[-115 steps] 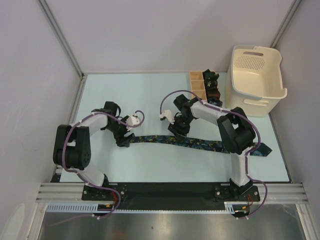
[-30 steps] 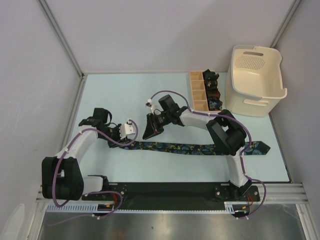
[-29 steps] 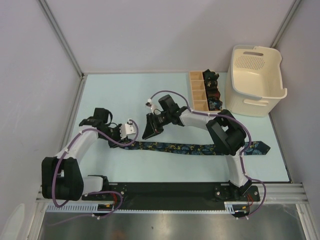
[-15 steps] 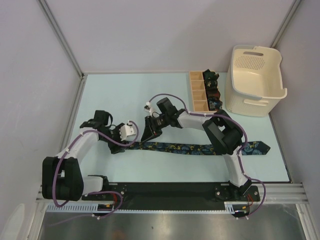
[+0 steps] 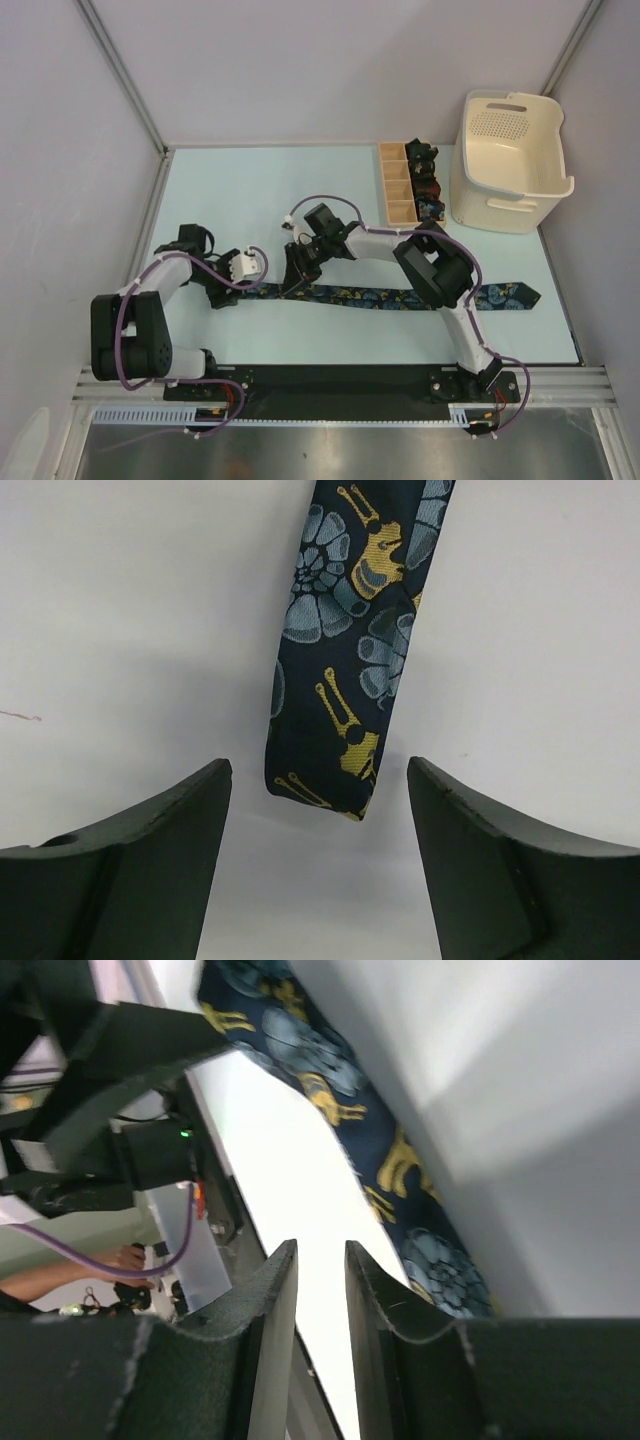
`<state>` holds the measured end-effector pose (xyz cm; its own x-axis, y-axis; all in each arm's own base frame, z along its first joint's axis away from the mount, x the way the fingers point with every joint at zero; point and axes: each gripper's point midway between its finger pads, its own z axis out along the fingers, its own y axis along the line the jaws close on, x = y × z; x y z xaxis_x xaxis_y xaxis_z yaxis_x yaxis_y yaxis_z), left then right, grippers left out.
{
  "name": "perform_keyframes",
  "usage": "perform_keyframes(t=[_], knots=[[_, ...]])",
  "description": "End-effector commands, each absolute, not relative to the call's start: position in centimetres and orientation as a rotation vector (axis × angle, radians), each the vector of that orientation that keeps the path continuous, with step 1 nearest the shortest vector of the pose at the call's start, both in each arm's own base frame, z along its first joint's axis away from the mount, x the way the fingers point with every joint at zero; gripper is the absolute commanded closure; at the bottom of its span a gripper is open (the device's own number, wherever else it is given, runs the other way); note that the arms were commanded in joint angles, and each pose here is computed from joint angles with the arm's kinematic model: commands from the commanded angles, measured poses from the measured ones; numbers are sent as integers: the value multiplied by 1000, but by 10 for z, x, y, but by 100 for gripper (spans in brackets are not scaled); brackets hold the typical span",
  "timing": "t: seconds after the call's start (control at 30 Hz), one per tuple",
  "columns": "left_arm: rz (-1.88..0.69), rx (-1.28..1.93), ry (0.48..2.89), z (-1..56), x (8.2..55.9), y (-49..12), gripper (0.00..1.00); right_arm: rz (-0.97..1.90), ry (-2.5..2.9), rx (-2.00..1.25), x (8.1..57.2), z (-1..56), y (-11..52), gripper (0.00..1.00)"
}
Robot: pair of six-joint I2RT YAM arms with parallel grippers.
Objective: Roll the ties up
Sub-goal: Roll the tie at the center of the board.
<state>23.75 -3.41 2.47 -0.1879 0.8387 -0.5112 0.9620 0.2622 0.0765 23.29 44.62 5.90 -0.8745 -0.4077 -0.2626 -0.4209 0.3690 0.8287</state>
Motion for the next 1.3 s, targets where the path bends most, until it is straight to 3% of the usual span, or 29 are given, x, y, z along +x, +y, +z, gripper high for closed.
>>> perform_keyframes(t=[0.0,0.1,0.13,0.23,0.3,0.5,0.87,1.03,1.27], knots=[[-406,1673,1990,26,243,-42,25,1443,2654,-823,235,33,430,71],[-417,1669,1989,27,244,-44,34,1400,2702,-803,237,26,419,71],[-419,1664,1978,29,245,-45,42,1395,2710,-812,236,26,417,71],[-426,1663,1956,37,245,-48,54,1429,2721,-826,229,32,415,71],[-434,1666,1951,42,242,-49,56,1499,2714,-854,219,42,416,71],[-433,1708,1941,40,230,-48,56,1568,2505,-829,250,89,440,66],[-424,1713,1961,34,222,-46,56,1423,2559,-773,276,45,443,66],[-415,1701,1965,36,226,-45,54,1324,2654,-783,265,17,425,66],[-413,1699,1973,33,230,-44,51,1361,2702,-801,235,20,412,67]])
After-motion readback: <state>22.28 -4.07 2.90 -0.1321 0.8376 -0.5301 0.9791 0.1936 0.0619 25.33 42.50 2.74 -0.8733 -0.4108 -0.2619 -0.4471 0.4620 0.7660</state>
